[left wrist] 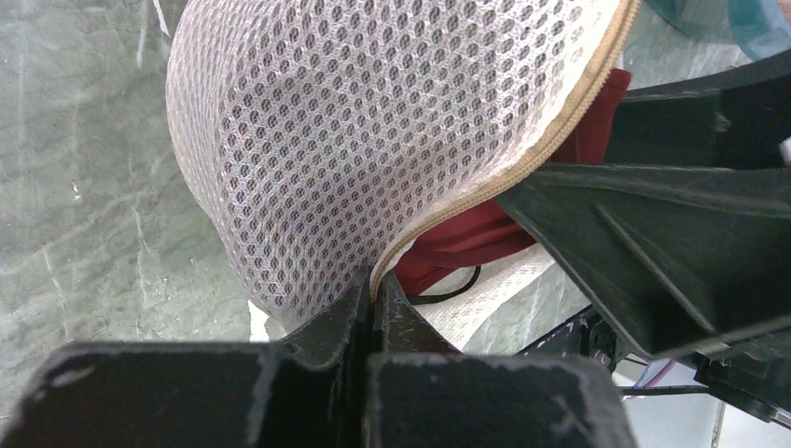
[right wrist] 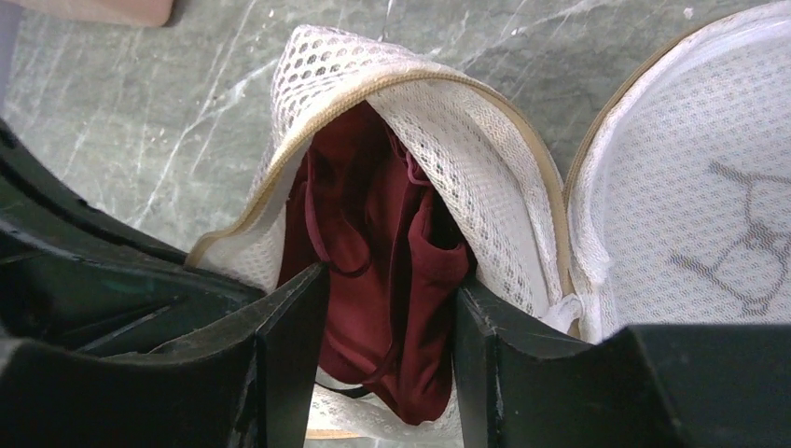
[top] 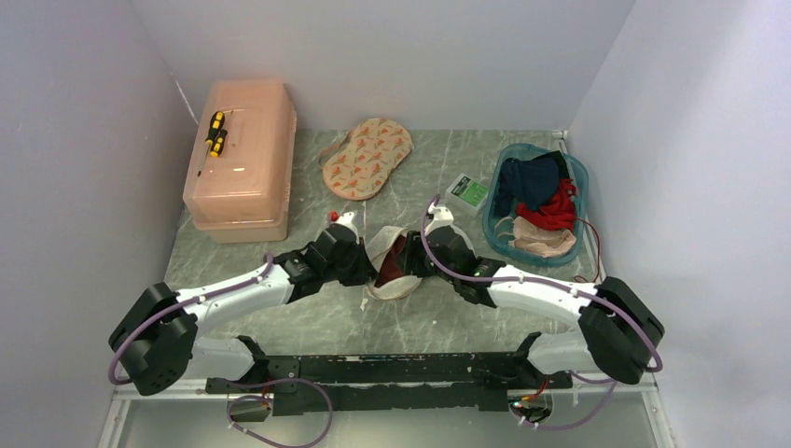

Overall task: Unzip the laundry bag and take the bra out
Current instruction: Pick up the bra from the laundry bag.

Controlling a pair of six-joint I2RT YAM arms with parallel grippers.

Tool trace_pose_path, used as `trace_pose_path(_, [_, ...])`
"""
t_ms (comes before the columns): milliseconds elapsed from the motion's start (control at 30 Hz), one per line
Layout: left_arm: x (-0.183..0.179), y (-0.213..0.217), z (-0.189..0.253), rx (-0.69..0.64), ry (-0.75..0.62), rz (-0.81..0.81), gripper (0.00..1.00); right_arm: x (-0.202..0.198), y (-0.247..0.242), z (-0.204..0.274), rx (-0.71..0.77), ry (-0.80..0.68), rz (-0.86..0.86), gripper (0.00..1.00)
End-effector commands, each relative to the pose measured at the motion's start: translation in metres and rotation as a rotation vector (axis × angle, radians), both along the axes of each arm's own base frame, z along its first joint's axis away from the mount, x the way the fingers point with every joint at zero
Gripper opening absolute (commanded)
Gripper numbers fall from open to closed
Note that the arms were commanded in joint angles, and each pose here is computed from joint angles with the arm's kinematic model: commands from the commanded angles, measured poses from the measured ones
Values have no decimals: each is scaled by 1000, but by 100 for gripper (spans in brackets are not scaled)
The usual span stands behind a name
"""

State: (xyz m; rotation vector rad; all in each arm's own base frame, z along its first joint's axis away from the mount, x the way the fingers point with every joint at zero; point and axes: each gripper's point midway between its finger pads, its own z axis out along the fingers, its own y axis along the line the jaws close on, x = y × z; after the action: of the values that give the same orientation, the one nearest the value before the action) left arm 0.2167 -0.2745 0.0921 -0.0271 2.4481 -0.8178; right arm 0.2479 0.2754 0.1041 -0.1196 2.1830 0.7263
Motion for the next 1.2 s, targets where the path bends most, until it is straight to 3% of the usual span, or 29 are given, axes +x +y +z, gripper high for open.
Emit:
trace_pose_path(0, [5, -6, 25, -51, -46, 7, 3, 9, 16, 15, 43, -24, 20, 51])
trace_pose_path(133, [4, -5, 25, -47, -46, 5, 3, 10, 18, 12, 35, -14, 17, 37])
trace_pose_path(333, [6, -2, 29, -39, -61, 19, 3, 9, 14, 19, 33, -39, 20, 0])
trace_pose_path(800, [36, 33, 59, 32, -88, 161, 3, -34, 14, 71, 40, -284, 370, 0])
trace_pose_path(1167, [47, 37, 61, 39, -80, 165, 3, -46, 3, 100, 78, -370, 387, 0])
